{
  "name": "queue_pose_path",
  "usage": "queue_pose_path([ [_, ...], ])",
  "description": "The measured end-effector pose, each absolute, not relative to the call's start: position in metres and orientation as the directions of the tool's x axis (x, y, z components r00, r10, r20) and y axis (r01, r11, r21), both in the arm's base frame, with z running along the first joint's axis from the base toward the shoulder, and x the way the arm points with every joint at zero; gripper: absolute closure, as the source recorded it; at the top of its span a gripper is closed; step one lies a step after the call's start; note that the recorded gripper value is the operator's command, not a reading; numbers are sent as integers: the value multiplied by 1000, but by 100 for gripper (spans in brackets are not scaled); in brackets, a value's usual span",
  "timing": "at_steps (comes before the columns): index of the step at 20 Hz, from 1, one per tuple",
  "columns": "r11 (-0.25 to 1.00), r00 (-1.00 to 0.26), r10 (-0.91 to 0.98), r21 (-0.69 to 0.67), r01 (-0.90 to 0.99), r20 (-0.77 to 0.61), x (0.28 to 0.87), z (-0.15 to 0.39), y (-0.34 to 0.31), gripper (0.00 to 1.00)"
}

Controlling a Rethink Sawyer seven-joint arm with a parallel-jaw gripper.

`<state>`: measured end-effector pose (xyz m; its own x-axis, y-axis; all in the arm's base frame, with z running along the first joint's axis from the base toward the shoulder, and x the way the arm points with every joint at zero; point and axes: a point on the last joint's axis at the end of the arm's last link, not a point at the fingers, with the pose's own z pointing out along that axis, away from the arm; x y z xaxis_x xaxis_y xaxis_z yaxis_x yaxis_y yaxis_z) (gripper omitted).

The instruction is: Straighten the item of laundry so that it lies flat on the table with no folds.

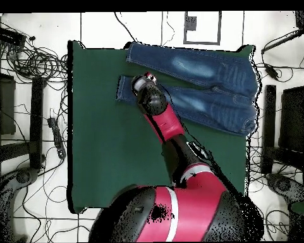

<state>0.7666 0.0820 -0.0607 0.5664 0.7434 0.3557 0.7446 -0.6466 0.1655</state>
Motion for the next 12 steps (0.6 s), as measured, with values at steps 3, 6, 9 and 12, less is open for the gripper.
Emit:
queue_pose_path([
  [3,-656,577,738,173,734,350,767,-60,88,100],
  [6,-662,586,735,173,729,340,767,-60,92,100],
  [9,-658,588,741,179,731,323,763,-58,98,100],
  [12,-654,587,746,178,735,315,760,-57,103,100],
])
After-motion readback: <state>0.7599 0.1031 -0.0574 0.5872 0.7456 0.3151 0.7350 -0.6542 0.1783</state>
